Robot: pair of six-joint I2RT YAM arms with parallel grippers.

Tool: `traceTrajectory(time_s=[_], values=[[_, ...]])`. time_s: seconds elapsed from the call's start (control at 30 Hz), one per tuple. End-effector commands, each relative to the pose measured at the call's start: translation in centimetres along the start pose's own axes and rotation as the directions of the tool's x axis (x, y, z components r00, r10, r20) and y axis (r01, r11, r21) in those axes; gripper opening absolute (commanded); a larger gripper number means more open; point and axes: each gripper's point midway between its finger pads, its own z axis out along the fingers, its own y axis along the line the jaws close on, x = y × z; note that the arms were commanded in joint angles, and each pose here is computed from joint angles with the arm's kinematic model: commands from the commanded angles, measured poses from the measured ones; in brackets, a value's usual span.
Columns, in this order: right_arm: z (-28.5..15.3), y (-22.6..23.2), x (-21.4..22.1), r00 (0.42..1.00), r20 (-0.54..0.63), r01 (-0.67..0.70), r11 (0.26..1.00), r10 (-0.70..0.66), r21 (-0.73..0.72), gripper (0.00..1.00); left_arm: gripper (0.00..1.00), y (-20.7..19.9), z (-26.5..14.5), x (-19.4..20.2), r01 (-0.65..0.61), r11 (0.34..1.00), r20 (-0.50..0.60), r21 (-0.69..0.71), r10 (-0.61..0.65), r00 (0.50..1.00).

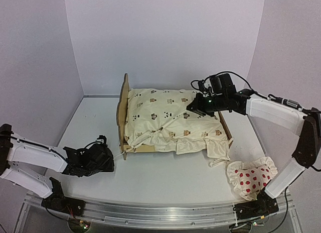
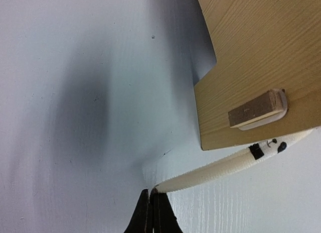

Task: Set up the pet bed

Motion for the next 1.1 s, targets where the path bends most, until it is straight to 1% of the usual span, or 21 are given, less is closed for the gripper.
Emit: traceTrajectory(time_s=[0.0,0.13,0.27,0.33,0.4,0.47,0.53,0.57,0.63,0.67,0.73,0.8,0.93,1.07], values=[[-3.1,-2.1,-3.9,0.988,0.148,-0.045,0.998,0.039,0.035,0.00,0.00,2.0,0.6,-0.2,0.014,0.994,-0.021,-0.106,-0.016,1.000],[-3.3,-3.0,-3.7,0.988,0.147,-0.057,0.997,0.050,0.046,0.00,0.00,3.8,1.3,-0.3,0.072,0.982,-0.032,-0.174,-0.078,0.996],[-3.5,-3.4,-3.3,0.989,0.139,-0.064,0.997,0.057,0.043,0.00,0.00,4.7,1.7,-0.8,0.103,0.974,-0.028,-0.200,-0.111,0.993],[-3.4,-3.2,-2.7,0.991,0.119,-0.070,0.997,0.067,0.018,0.00,0.00,4.3,1.9,-1.0,0.090,0.978,-0.031,-0.187,-0.098,0.995],[-3.2,-2.3,-1.9,0.994,0.077,-0.074,0.997,0.076,-0.038,0.00,0.00,3.7,1.9,-1.2,0.081,0.983,-0.035,-0.163,-0.088,0.995],[-3.2,-1.3,-1.0,0.996,0.031,-0.079,0.991,0.083,-0.104,0.00,0.03,3.3,1.7,-1.5,0.069,0.987,-0.038,-0.143,-0.075,0.996],[-3.4,-0.1,-0.1,0.996,-0.021,-0.087,0.981,0.085,-0.173,0.00,0.08,2.9,1.2,-1.9,0.063,0.990,-0.039,-0.127,-0.068,0.997],[-3.5,0.5,0.2,0.995,-0.047,-0.095,0.974,0.087,-0.204,0.00,0.12,2.6,0.8,-2.3,0.058,0.992,-0.035,-0.114,-0.063,0.997],[-3.9,2.1,1.3,0.989,-0.121,-0.115,0.952,0.084,-0.285,0.00,0.29,1.9,0.2,-3.0,0.045,0.996,-0.035,-0.083,-0.048,0.998],[-4.1,3.0,1.8,0.984,-0.160,-0.129,0.937,0.080,-0.324,0.00,0.35,1.4,-0.3,-3.5,0.038,0.997,-0.032,-0.063,-0.040,0.999],[-4.5,4.6,3.3,0.970,-0.238,-0.149,0.908,0.056,-0.391,0.00,0.44,0.4,-1.3,-4.6,0.019,1.000,-0.023,-0.024,-0.019,1.000],[-4.9,6.1,5.1,0.955,-0.296,-0.144,0.892,0.012,-0.428,0.00,0.52,-0.6,-2.4,-5.8,-0.011,1.000,-0.009,0.018,0.011,1.000],[-5.2,8.5,9.8,0.923,-0.365,-0.053,0.898,-0.123,-0.437,0.00,0.60,-2.9,-4.8,-8.4,-0.080,0.990,0.038,0.114,0.076,0.996],[-5.6,10.6,14.2,0.874,-0.428,0.009,0.888,-0.229,-0.459,0.00,0.64,-5.3,-7.1,-10.3,-0.141,0.964,0.085,0.224,0.125,0.988]])
